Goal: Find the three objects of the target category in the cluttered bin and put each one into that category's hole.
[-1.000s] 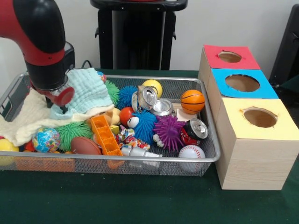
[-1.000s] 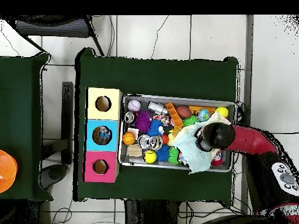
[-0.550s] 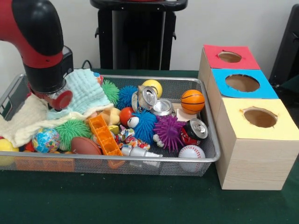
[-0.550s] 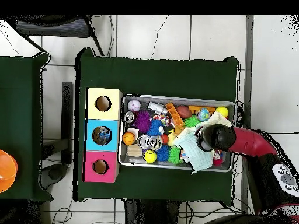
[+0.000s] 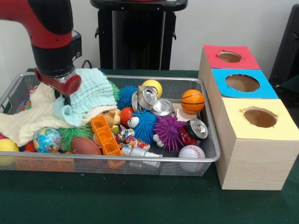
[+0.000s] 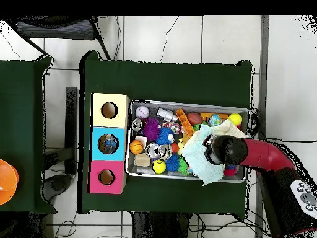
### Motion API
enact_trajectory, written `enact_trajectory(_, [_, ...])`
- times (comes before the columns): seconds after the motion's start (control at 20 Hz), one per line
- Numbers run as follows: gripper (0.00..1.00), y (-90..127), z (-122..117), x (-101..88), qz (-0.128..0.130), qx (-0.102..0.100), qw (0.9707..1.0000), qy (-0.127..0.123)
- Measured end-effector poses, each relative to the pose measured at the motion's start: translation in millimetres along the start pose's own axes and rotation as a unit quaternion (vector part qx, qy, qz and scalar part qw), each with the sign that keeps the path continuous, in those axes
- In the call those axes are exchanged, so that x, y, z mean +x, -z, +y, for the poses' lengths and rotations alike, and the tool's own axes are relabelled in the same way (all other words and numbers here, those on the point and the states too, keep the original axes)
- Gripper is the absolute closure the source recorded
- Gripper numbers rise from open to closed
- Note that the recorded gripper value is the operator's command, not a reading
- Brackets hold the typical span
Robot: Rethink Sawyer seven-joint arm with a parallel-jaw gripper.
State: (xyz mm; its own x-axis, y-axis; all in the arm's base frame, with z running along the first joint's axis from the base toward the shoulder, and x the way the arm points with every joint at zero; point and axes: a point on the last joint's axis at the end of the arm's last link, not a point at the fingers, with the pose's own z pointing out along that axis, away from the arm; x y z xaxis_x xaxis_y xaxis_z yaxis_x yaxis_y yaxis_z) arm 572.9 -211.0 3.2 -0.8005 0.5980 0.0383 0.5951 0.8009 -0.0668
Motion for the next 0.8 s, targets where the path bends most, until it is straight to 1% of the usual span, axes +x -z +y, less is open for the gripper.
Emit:
enact_trajectory(0.05, [1.0, 4, 2, 0.7, -0.001, -0.002, 1.0, 0.001])
enact_trajectory(0.25, [1.0, 33, 18, 2.7, -0.011, -0.016, 0.9998, 0.005])
enact_trajectory(0.35, [1.0, 49, 30, 5.1, -0.015, -0.024, 0.9996, 0.006])
enact_trajectory(0.45, [1.0, 61, 39, 7.8, -0.018, -0.029, 0.9994, 0.008])
enact_trajectory(0.55, [1.0, 74, 53, 14.2, -0.02, -0.035, 0.9991, 0.012])
enact_trajectory(0.75, [1.0, 91, 75, 28.3, -0.021, -0.039, 0.9987, 0.024])
enact_trajectory(0.8, [1.0, 99, 84, 35.1, -0.022, -0.041, 0.9985, 0.028])
